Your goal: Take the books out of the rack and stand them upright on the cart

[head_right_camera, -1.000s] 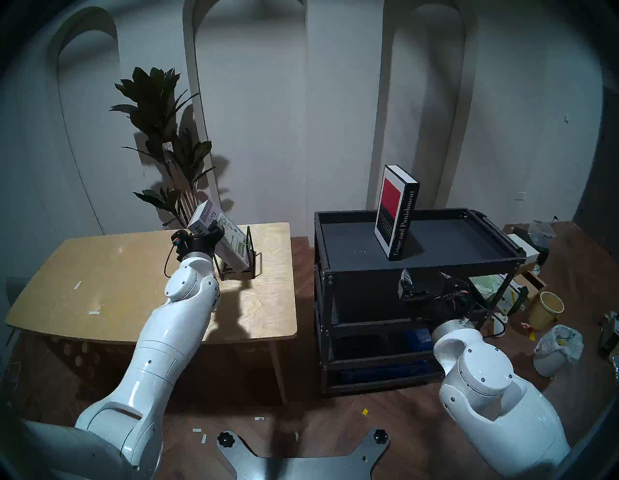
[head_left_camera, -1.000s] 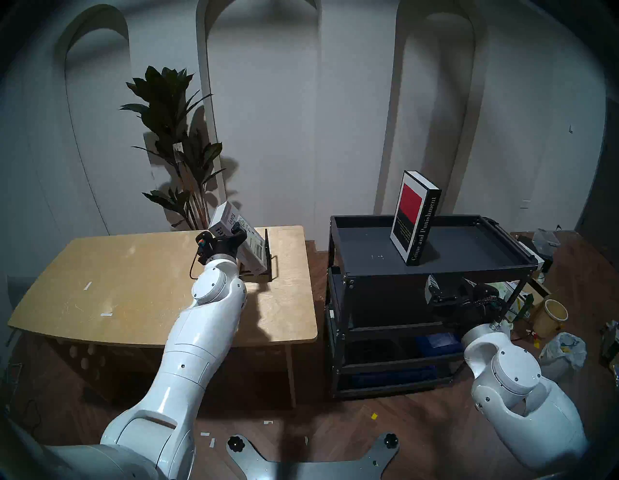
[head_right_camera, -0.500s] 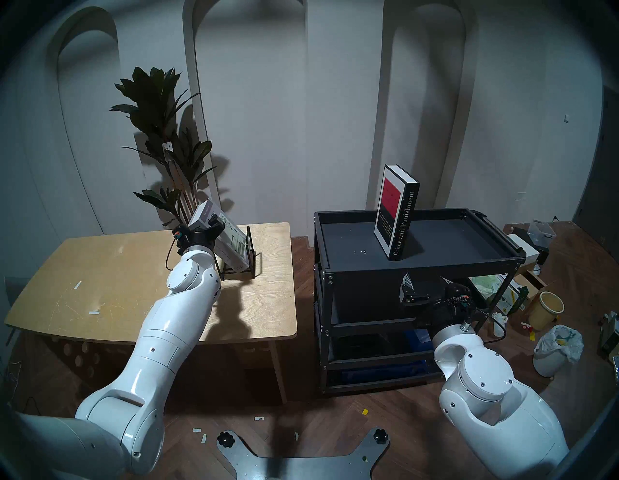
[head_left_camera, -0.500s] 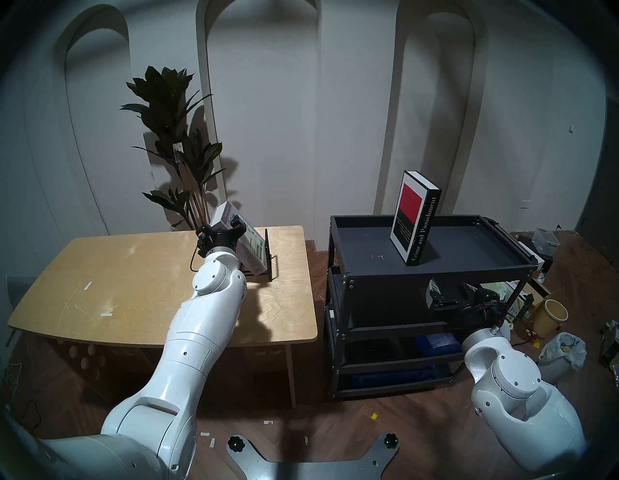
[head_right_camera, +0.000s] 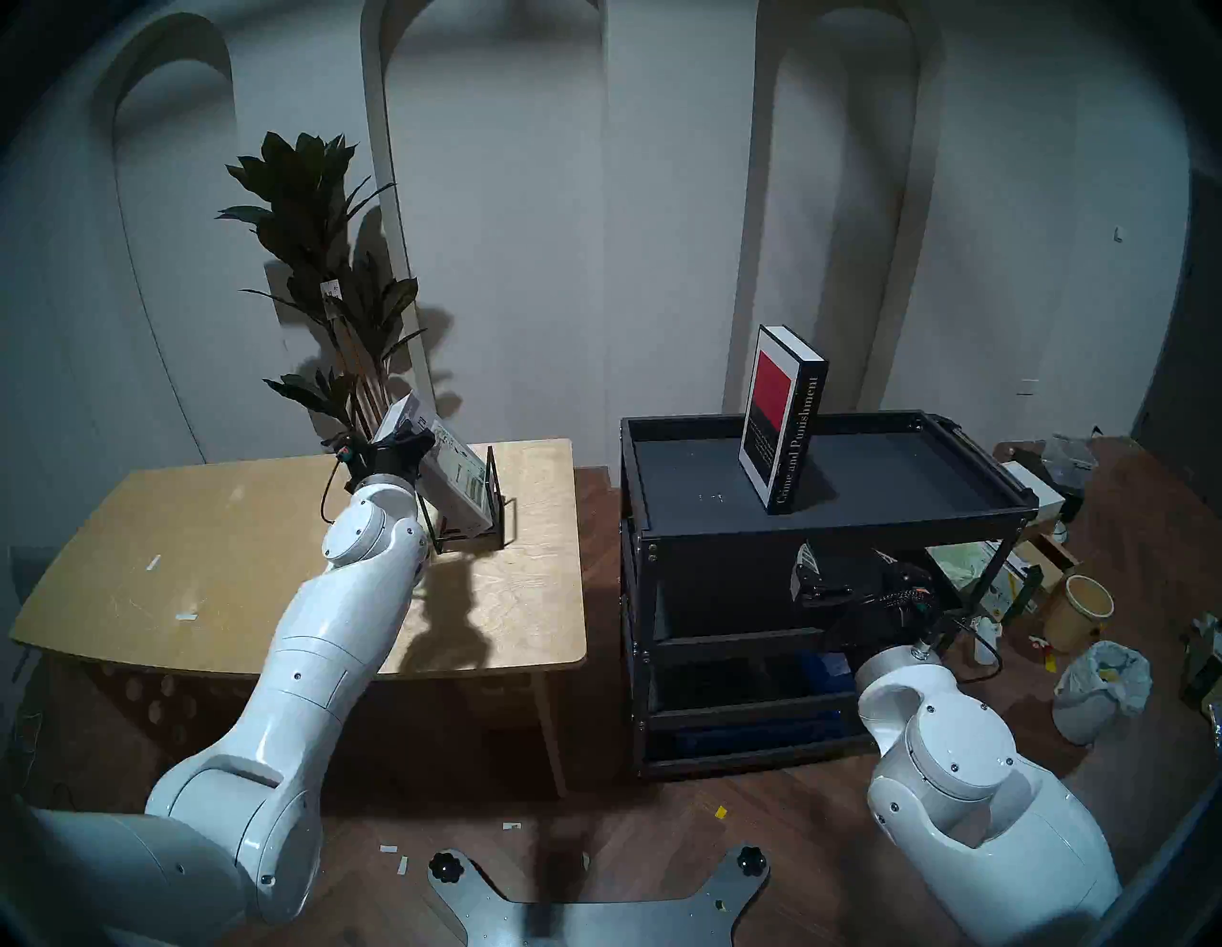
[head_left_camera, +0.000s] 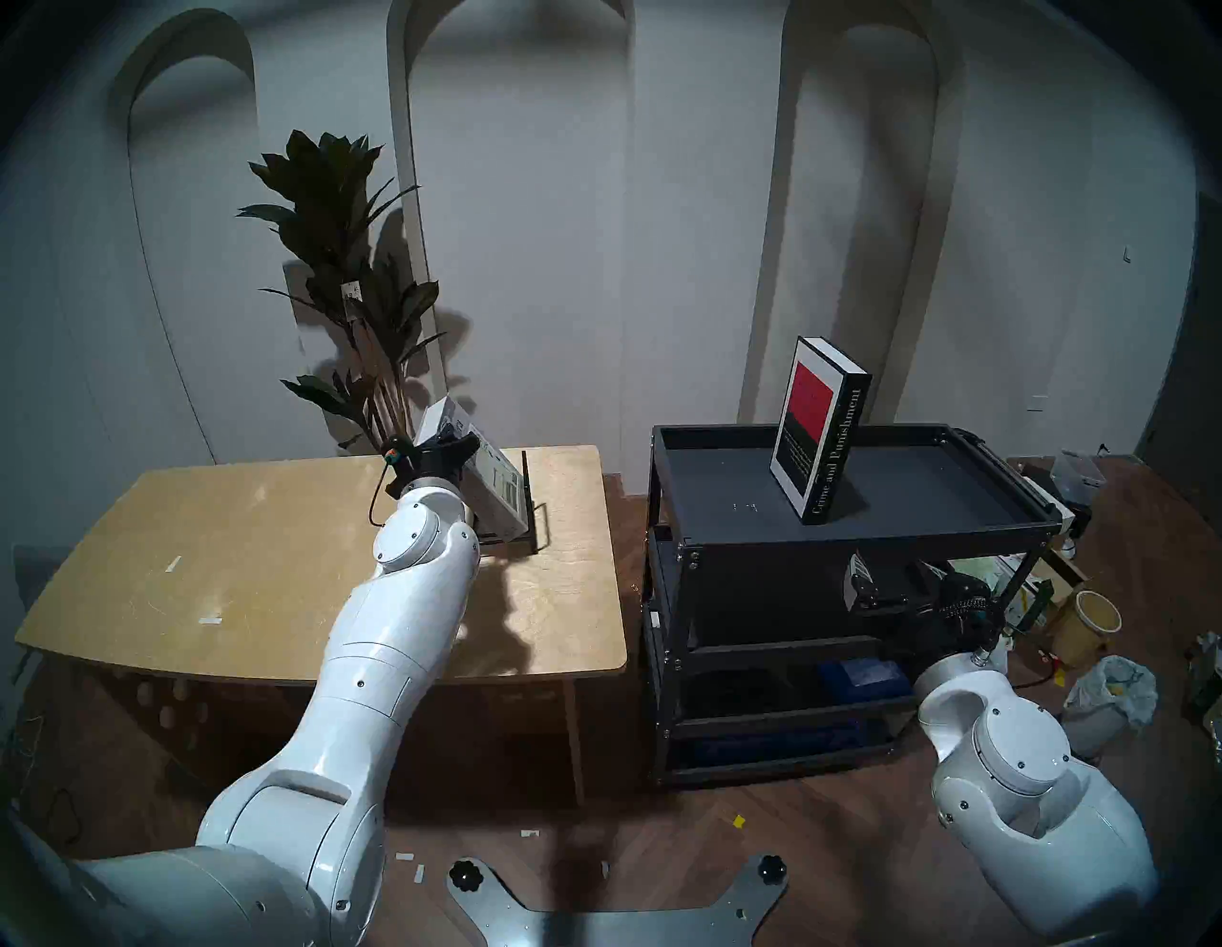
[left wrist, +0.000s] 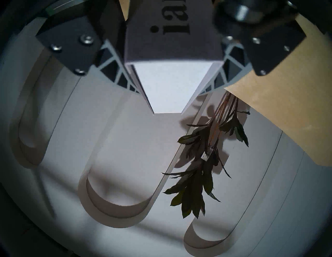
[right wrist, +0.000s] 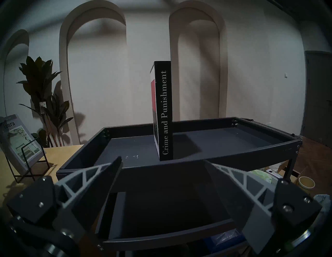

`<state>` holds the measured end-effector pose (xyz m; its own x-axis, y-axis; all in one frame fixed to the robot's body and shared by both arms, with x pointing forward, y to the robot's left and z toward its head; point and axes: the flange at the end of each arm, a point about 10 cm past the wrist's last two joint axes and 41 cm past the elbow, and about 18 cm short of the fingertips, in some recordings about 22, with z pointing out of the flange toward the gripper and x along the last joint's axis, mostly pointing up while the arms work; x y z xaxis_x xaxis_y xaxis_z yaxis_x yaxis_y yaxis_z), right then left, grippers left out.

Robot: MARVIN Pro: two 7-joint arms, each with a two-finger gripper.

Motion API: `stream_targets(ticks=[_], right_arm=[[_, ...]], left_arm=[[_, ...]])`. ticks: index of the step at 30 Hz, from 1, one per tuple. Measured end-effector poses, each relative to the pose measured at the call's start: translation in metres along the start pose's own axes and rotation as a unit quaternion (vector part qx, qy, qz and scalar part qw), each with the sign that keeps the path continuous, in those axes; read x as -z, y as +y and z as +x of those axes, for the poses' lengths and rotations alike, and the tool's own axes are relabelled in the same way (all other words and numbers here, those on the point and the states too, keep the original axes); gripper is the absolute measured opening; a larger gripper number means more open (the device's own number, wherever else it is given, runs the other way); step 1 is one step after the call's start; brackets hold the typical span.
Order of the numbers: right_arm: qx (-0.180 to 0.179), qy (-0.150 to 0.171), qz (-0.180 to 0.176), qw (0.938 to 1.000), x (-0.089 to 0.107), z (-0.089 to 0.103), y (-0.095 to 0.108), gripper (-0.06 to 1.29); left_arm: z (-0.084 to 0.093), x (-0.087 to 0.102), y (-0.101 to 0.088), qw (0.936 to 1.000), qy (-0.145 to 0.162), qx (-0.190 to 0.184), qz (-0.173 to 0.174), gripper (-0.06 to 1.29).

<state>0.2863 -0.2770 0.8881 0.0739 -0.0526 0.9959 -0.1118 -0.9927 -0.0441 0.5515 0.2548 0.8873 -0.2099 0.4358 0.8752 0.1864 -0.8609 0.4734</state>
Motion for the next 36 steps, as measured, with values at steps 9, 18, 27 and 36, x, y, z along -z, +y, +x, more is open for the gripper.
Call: stream_targets(ticks=[9,18,27,36], right_arm=[[-0.002,0.003,0.010,0.9999,0.002,0.000,-0.004,1.22],[0.001,0.008,0.039,0.9992,-0.001,0.000,-0.016,1.22],[0.043,0.031,0.100,0.9936,-0.003,0.002,-0.045,1.22],[0.092,0.058,0.164,0.9805,-0.004,0.000,-0.079,1.22]], left_arm=[[0.010,0.004,0.003,0.9999,0.009,0.006,-0.006,0.62],[0.032,0.013,0.021,0.9988,0.039,0.007,-0.028,0.61],[0.057,0.023,0.057,0.9964,0.075,-0.002,-0.040,0.61],[0.077,0.044,0.106,0.9918,0.100,-0.019,-0.078,0.61]])
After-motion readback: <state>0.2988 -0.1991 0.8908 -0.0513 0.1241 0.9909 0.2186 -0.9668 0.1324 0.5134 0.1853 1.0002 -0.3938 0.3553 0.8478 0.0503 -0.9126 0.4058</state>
